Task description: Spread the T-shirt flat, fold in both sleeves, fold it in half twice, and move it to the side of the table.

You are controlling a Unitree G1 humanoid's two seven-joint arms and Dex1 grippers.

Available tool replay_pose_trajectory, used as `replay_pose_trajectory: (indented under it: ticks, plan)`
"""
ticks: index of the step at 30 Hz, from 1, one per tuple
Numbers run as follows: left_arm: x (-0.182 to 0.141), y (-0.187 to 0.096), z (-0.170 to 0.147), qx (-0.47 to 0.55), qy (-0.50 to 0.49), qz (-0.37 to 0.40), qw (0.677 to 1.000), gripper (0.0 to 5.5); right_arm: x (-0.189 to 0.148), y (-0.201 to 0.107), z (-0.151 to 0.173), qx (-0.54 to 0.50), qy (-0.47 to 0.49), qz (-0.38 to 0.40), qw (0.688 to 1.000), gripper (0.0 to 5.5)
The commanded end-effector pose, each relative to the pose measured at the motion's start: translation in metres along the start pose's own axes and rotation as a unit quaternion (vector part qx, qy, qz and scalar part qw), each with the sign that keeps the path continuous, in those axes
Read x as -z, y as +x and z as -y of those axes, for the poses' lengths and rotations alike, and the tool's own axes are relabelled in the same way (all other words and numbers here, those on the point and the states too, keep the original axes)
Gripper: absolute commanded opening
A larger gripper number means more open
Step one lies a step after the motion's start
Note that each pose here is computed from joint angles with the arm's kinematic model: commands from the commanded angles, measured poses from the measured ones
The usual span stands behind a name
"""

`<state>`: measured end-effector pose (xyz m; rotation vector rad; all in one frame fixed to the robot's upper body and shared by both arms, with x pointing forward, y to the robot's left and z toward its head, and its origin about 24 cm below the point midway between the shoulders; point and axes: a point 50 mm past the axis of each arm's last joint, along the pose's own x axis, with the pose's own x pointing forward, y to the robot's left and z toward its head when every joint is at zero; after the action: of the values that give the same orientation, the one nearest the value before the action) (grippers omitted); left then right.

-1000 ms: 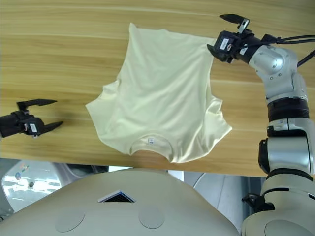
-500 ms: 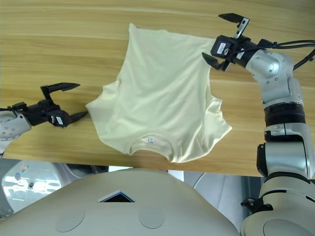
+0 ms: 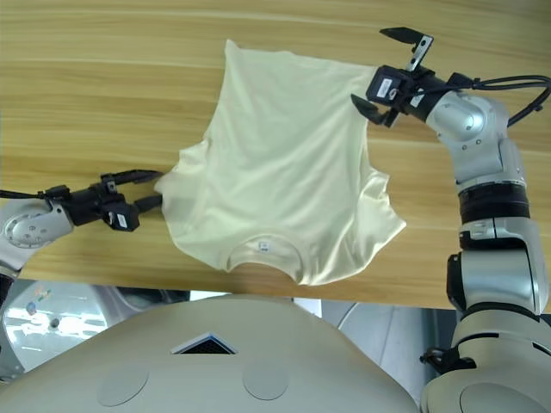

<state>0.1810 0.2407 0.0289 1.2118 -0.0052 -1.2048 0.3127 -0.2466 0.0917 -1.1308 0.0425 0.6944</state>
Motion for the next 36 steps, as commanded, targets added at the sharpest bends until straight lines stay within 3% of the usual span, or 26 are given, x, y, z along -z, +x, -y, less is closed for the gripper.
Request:
replay_pose_trajectory:
  ticks: [1, 12, 24, 36]
  plan:
    - [0.001, -0.001, 0.019, 0.068, -0.002, -0.016, 0.998, 1.93, -0.003, 0.001, -0.001, 0.001, 0.000, 0.006, 1.000, 5.40]
    - [0.000, 0.001, 0.013, 0.062, 0.009, -0.021, 0.998, 0.02, -0.003, -0.002, -0.007, -0.003, 0.007, 0.011, 1.000, 5.40]
    - [0.000, -0.015, -0.008, 0.027, 0.037, -0.034, 0.998, 0.02, 0.002, -0.005, -0.017, -0.008, 0.025, 0.007, 1.000, 5.40]
    - [-0.015, -0.009, -0.018, 0.044, 0.082, 0.013, 0.996, 0.02, 0.000, 0.001, -0.026, -0.015, 0.035, 0.009, 0.999, 5.40]
